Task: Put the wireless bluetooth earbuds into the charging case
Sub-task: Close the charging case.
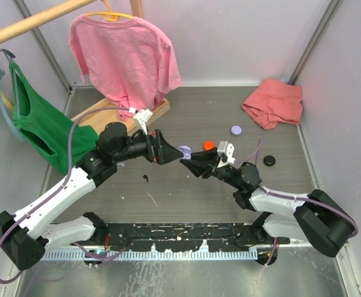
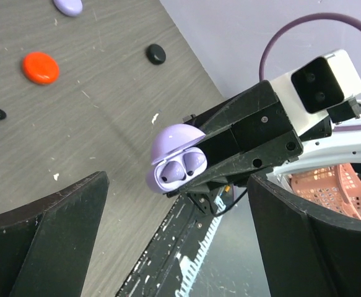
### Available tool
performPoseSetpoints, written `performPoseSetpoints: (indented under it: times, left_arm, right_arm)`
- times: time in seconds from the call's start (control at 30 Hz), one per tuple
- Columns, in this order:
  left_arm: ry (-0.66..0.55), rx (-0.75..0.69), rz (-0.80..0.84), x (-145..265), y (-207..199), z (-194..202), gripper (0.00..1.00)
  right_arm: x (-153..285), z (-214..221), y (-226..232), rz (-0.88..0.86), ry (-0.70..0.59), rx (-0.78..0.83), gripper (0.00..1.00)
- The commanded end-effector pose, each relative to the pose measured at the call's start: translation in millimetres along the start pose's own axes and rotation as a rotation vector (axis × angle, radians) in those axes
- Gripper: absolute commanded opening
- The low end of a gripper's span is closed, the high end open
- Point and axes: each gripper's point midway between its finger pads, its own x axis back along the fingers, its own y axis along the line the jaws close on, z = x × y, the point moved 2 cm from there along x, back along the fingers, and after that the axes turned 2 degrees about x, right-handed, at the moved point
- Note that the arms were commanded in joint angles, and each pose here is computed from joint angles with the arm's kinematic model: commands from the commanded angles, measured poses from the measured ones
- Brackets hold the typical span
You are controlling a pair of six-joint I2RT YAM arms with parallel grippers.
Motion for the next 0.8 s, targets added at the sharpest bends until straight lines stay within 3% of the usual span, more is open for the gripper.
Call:
performPoseSetpoints:
  times: [0.0,0.77]
  left_arm:
    - [-0.005,0.024,0.074,-4.8,-14.6,-11.8,0.97]
    - [0.019,0.111,0.306,-13.4,-45.1,-14.1,0.81]
  right_arm:
    - [-12.8,-34.2,16.1,-0.123,-0.113,-0.034,0.01]
    - [-15.4,-23.7,12.8,-0.164,-0.097,-0.145,0.01]
